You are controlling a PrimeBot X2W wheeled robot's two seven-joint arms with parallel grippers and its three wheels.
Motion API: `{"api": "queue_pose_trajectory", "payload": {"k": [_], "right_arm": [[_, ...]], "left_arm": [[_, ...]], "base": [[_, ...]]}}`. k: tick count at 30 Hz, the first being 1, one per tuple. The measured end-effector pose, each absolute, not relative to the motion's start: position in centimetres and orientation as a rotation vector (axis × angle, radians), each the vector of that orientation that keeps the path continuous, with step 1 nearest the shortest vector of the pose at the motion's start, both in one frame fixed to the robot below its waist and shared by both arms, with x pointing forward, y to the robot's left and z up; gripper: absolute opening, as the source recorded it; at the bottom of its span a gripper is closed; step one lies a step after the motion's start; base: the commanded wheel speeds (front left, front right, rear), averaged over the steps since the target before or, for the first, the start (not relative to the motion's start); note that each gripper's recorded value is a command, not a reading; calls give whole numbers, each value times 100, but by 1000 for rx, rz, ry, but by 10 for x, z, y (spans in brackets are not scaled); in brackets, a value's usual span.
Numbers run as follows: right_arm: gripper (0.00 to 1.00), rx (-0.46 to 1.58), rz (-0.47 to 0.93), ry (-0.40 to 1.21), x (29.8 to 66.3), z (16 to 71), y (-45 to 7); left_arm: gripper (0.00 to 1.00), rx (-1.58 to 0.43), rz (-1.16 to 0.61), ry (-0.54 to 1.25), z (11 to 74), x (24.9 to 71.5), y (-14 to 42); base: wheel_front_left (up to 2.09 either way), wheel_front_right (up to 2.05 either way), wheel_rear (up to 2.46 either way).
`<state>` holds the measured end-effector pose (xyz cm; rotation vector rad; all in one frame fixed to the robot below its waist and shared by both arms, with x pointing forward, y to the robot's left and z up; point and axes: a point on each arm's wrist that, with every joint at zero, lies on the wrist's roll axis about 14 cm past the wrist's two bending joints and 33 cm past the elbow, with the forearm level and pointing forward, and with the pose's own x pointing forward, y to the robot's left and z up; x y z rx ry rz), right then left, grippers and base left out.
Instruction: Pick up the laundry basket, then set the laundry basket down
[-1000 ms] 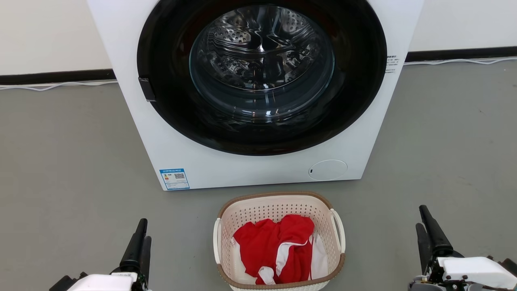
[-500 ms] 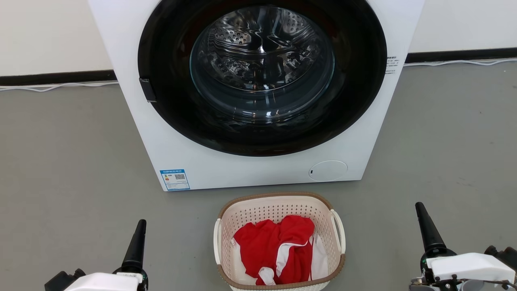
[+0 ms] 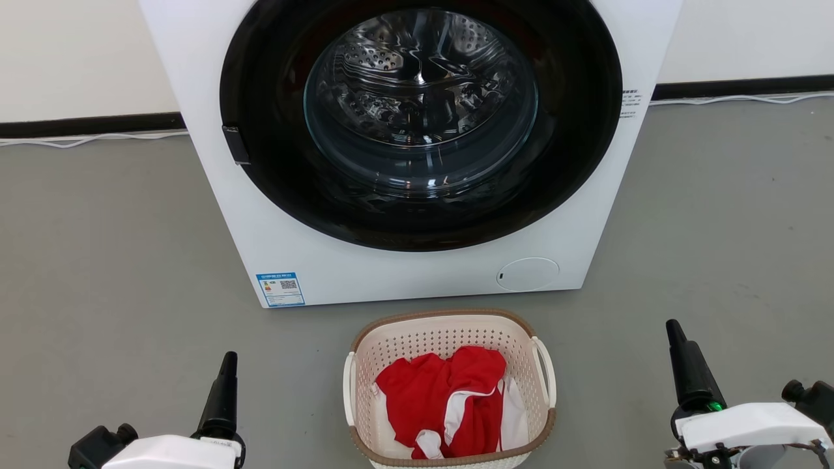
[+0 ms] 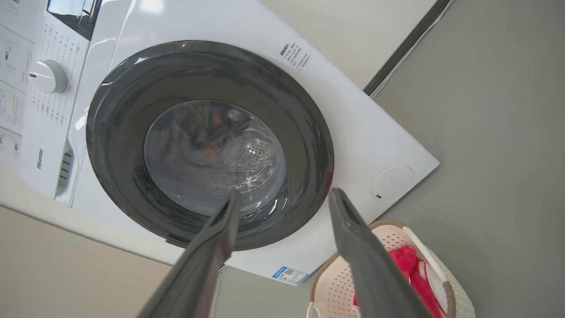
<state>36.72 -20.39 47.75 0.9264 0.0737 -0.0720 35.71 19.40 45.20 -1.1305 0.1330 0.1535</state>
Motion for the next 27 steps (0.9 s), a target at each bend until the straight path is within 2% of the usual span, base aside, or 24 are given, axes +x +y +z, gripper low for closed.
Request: {"api": "queue_pose_trajectory", "payload": {"k": [27], "right_arm": [[100,537,-38,50,367,483,-206]], "left_arm": [[100,-748,141,123,453,350,197]], "base": [[0,0,0]]}}
